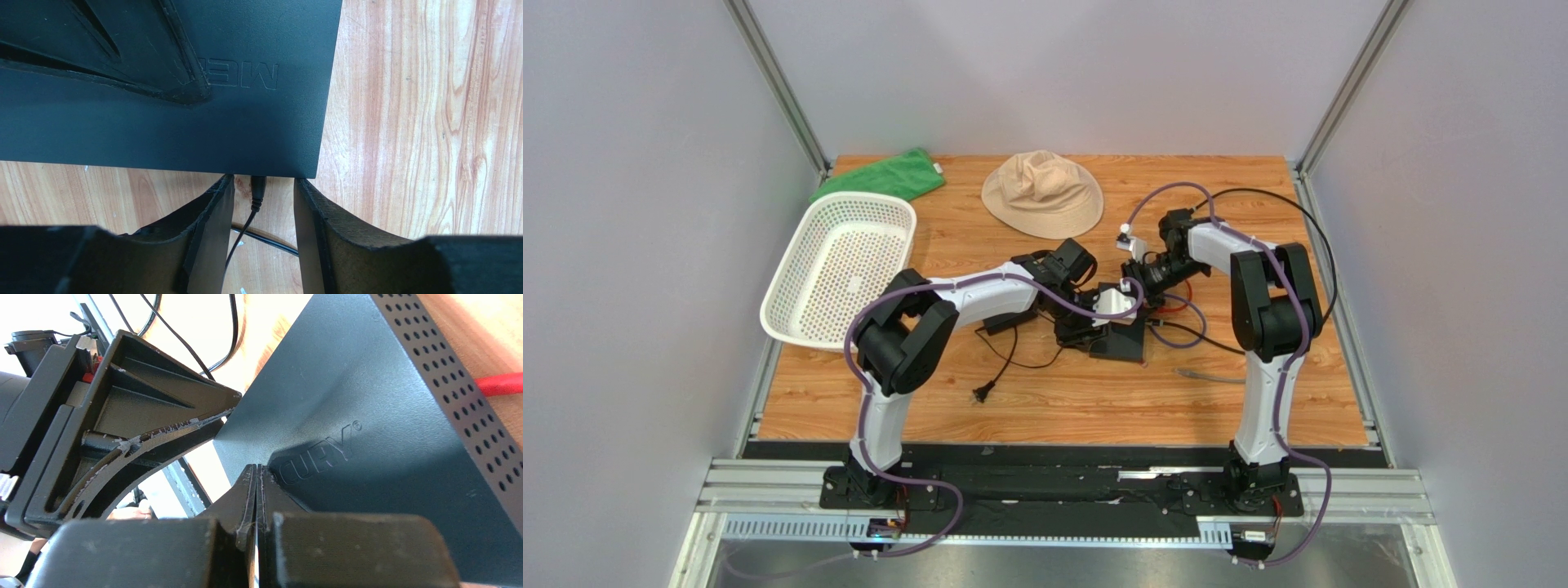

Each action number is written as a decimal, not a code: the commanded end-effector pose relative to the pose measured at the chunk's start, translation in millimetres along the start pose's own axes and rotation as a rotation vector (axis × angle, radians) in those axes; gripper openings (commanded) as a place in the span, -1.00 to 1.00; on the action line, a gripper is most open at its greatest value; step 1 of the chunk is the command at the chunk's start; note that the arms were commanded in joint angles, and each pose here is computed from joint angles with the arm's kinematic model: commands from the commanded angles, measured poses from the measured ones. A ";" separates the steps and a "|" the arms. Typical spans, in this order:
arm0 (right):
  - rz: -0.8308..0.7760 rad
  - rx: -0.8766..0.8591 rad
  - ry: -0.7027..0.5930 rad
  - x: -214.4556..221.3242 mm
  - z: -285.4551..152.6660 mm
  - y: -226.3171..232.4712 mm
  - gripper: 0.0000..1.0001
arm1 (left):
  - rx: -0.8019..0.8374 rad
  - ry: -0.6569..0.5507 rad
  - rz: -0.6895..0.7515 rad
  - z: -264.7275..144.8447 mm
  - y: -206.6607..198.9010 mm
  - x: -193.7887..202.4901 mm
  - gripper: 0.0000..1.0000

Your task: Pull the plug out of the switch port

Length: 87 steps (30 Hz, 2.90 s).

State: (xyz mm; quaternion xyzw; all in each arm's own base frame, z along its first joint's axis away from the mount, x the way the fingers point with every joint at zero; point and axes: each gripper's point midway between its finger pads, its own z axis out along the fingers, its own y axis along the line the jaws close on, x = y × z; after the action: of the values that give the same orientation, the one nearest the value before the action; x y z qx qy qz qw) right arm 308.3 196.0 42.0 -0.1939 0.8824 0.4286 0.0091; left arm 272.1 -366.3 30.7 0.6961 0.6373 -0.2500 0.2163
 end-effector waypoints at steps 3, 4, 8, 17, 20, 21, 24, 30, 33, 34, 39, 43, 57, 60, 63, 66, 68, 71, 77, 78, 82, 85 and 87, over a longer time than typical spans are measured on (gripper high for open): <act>0.036 0.227 0.194 53.4 16.9 -65.1 -1.00 | 0.012 -0.009 0.036 7.0 -5.2 -2.8 -0.06; 0.035 0.227 0.193 53.1 16.6 -64.8 -1.00 | 0.011 -0.006 0.038 6.9 -5.8 -2.5 -0.07; 0.031 0.233 0.185 53.4 16.4 -65.0 -1.00 | 0.015 0.000 0.032 10.9 -7.3 2.9 -0.08; 0.028 0.232 0.182 53.0 16.5 -64.8 -1.00 | 0.005 0.006 0.027 12.2 -6.7 5.3 -0.23; 0.027 0.232 0.185 53.1 16.9 -64.6 -1.00 | 0.008 0.001 0.042 12.0 -6.4 3.7 -0.34; 0.031 0.232 0.184 53.3 16.8 -65.2 -1.00 | 0.010 -0.001 0.047 12.4 -6.4 3.3 -0.38; 0.027 0.232 0.183 52.8 17.0 -64.7 -1.00 | 0.022 -0.002 0.055 11.4 -7.7 3.2 -0.66; 0.035 0.233 0.186 53.1 17.0 -65.6 -1.00 | 0.109 -0.007 0.038 6.2 -22.7 2.7 -1.00; 0.036 0.233 0.187 53.1 17.1 -65.7 -1.00 | 0.171 -0.038 -0.002 4.8 -35.7 -2.0 -1.00; 0.036 0.233 0.187 53.1 17.1 -65.7 -1.00 | 0.179 -0.042 -0.013 4.9 -37.9 -2.4 -1.00; 0.037 0.233 0.187 52.9 17.2 -65.9 -1.00 | 0.076 -0.022 -0.095 10.1 -23.1 1.4 -1.00; 0.037 0.233 0.187 52.3 17.2 -66.0 -1.00 | -0.104 0.004 -0.143 9.4 10.9 2.7 -1.00; 0.046 0.235 0.193 53.2 17.8 -66.3 -1.00 | -0.025 0.021 -0.138 9.6 -6.6 7.2 -1.00; 0.045 0.233 0.194 52.6 17.9 -66.3 -1.00 | 0.092 -0.038 -0.135 9.6 -25.2 -3.8 -1.00; 0.049 0.227 0.202 52.9 18.8 -66.0 -1.00 | 0.231 -0.073 -0.142 6.0 -49.1 -12.1 -1.00; 0.051 0.229 0.204 53.3 18.7 -66.0 -1.00 | 0.186 -0.053 -0.156 4.2 -42.3 -11.5 -1.00; 0.054 0.229 0.202 53.2 18.3 -66.3 -1.00 | 0.071 -0.042 -0.176 8.6 -20.8 -8.3 -1.00; 0.054 0.229 0.202 53.0 18.5 -66.5 -1.00 | -0.062 -0.021 -0.181 9.3 5.4 -3.7 -1.00; 0.056 0.227 0.205 53.5 18.8 -66.6 -1.00 | 0.179 -0.096 -0.195 9.2 -37.3 -17.6 -1.00; 0.053 0.229 0.204 53.0 18.6 -66.7 -1.00 | 0.133 -0.098 -0.193 10.2 -27.3 -18.7 -1.00; 0.055 0.228 0.206 53.1 19.0 -66.4 -1.00 | -0.126 -0.030 -0.199 9.3 20.3 -5.4 -1.00; 0.059 0.224 0.208 53.5 19.2 -66.6 -1.00 | -0.203 -0.012 -0.220 6.5 34.4 0.1 -1.00; 0.059 0.224 0.208 52.9 19.1 -66.7 -1.00 | -0.097 -0.031 -0.212 11.5 14.6 -1.3 -1.00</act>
State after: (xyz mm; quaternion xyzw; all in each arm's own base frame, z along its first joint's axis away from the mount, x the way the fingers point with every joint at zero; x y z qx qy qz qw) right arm 285.3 196.9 40.8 -0.1574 0.8819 0.4412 -0.0534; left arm 249.2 -364.4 21.4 0.6160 0.7190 -0.2790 0.1607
